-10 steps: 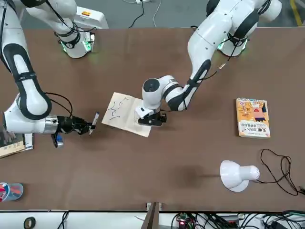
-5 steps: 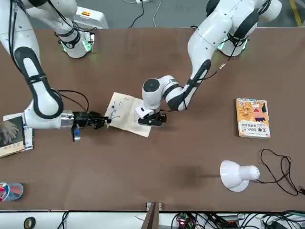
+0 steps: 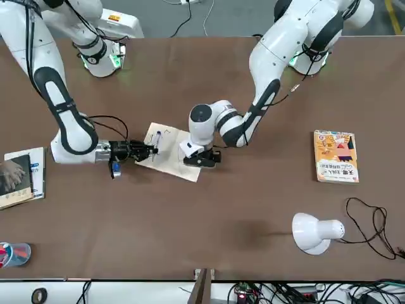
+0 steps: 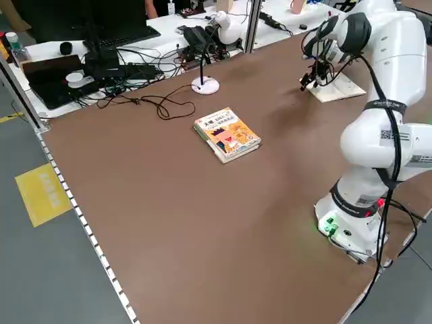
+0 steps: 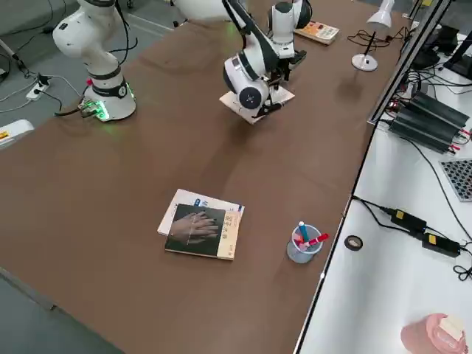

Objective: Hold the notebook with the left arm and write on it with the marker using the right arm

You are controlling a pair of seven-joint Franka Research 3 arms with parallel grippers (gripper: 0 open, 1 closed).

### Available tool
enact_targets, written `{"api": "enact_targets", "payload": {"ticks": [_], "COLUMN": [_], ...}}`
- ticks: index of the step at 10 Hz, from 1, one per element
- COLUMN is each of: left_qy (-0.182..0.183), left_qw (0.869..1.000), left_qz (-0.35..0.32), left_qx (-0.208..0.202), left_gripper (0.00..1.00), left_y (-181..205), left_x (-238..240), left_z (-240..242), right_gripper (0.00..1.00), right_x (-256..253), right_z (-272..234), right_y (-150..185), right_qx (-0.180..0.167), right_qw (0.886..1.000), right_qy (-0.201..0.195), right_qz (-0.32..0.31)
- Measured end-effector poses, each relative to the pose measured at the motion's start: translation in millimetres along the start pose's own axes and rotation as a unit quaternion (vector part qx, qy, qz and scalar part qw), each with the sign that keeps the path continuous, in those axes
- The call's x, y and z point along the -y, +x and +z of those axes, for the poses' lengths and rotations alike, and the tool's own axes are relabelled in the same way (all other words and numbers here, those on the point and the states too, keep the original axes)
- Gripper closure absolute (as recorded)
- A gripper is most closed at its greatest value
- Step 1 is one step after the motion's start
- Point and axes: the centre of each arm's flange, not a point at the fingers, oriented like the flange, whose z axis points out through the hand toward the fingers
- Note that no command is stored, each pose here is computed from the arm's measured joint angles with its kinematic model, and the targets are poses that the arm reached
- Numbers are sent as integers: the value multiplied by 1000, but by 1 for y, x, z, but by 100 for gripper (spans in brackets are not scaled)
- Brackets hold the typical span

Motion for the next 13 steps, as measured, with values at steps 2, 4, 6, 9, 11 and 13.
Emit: {"api": "enact_targets", "payload": {"ticks": [2,4,6,9,11,13], "left_qy": [0,0,0,0,0,0], "left_qw": [1000,1000,1000,1000,1000,1000], "left_qz": [0,0,0,0,0,0], "left_qx": [0,0,0,0,0,0], "left_gripper": [0,0,0,0,0,0], "left_y": [0,0,0,0,0,0], "left_x": [0,0,0,0,0,0], "left_z": [0,0,0,0,0,0], "right_gripper": [83,83,83,83,83,83], "right_x": [-24,-46,-56,-58,-56,-55], "right_z": [6,8,-3,-31,-38,-34], "right_y": [2,4,10,19,16,11], "right_qx": [11,15,5,-15,-14,-9], "right_qw": [1000,999,998,996,994,993], "right_qy": [0,1,9,39,52,62], "right_qz": [21,42,55,79,94,104]}}
